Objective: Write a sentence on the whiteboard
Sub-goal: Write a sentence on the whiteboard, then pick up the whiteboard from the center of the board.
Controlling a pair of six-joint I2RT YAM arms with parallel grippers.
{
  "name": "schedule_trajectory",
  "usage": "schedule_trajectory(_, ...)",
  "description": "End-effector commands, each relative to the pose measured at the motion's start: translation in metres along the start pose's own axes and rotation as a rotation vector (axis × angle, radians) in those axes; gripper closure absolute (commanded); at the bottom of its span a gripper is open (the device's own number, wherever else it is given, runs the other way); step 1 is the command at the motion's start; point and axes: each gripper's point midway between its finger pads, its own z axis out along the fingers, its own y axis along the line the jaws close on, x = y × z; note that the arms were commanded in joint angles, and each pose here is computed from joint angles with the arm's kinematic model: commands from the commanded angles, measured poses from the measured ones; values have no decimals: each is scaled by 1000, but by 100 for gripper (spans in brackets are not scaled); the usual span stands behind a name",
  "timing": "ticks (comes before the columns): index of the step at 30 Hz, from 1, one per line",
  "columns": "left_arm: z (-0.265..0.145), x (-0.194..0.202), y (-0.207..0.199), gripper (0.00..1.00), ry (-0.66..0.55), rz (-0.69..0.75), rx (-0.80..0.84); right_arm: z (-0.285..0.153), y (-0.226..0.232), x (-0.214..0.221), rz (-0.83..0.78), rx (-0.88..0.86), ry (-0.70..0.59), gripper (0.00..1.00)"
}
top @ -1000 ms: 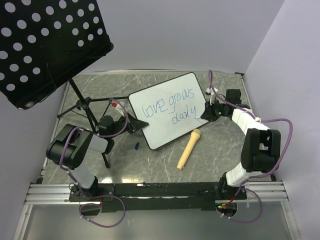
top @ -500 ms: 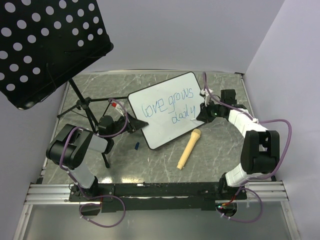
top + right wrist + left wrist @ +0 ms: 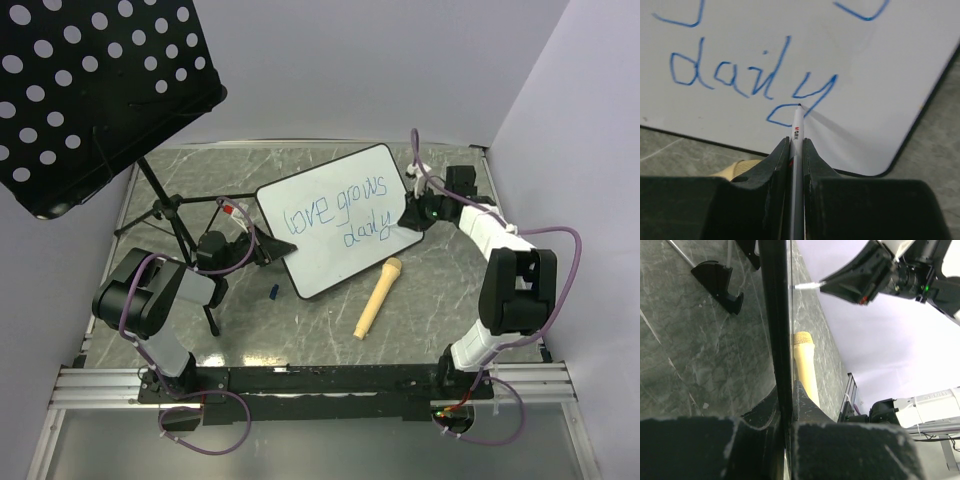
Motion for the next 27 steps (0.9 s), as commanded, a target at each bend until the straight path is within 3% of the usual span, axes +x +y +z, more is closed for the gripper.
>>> schedule_trajectory(1, 4, -26, -50, 99, -70, 222, 188, -12, -46, -11, 4, 113, -17, 100)
schedule_trajectory(9, 5, -27, -48, 99, -67, 225, 187, -48, -46, -28, -9, 121, -111, 100)
schedule_trajectory(27, 5, -24, -46, 99, -53, 233, 187, -33, -42, -18, 48, 76, -127, 100)
